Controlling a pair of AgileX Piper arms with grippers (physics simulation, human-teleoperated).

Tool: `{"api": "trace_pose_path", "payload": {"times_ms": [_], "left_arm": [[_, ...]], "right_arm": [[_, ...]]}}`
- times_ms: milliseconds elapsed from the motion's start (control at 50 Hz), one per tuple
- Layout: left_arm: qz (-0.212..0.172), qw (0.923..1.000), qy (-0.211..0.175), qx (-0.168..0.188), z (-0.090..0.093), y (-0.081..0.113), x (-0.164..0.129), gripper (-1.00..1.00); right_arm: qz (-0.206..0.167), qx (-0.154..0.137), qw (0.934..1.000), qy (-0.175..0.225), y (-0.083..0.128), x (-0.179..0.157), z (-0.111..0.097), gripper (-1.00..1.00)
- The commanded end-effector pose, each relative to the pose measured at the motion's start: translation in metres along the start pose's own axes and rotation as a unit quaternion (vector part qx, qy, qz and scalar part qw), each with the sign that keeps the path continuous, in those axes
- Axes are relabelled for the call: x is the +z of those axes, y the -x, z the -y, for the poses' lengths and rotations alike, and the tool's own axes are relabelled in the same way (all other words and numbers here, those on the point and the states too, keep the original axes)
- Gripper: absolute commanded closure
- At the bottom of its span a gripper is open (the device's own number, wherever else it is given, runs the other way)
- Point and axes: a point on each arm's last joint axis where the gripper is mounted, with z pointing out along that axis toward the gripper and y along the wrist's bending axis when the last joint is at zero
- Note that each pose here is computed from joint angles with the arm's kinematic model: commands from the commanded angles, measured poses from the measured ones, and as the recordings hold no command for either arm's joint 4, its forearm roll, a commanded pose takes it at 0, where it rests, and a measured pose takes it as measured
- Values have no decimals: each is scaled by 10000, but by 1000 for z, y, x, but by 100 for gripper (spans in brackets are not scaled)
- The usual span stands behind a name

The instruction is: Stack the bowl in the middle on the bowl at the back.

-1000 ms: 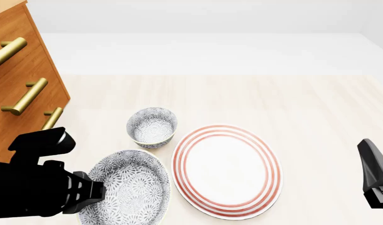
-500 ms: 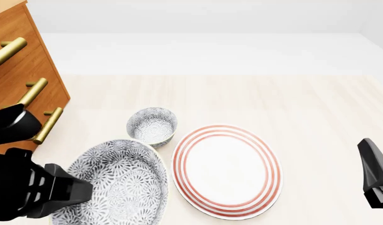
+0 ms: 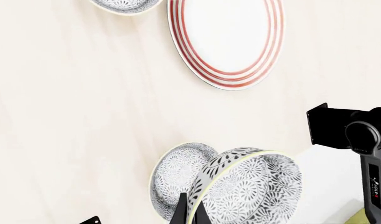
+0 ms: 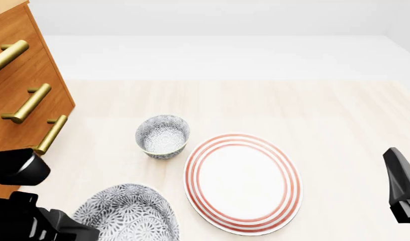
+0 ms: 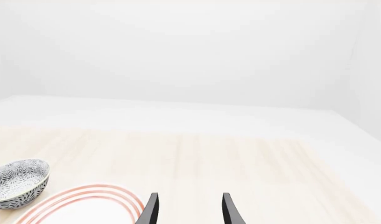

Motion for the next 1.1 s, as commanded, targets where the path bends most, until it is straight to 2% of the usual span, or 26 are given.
{"api": "trace_pose_path", "payload": {"times_ms": [20, 120, 480, 660, 740, 760, 1100], "left_arm": [[-90, 9999, 86, 113, -6, -6, 21, 100], [-194, 9996, 111, 159, -9, -12, 36, 100], [-611, 9980, 78, 106, -19, -42, 59, 100], [-661, 9977, 55, 102, -20, -46, 61, 100], [-557, 9984, 81, 106, -20, -40, 59, 100], [-499, 9984, 110, 221, -17, -34, 58, -100], [-405, 9988, 92, 250, -15, -28, 49, -100]], "right_arm": [[5, -2, 10000, -3, 0, 0, 0, -100], [4, -1, 10000, -14, 0, 0, 0, -100], [6, 44, 10000, -21, 0, 0, 0, -100], [10, 56, 10000, -21, 0, 0, 0, -100], [12, 58, 10000, -21, 0, 0, 0, -100], [12, 60, 10000, -22, 0, 0, 0, -100], [15, 58, 10000, -16, 0, 0, 0, -100]]}}
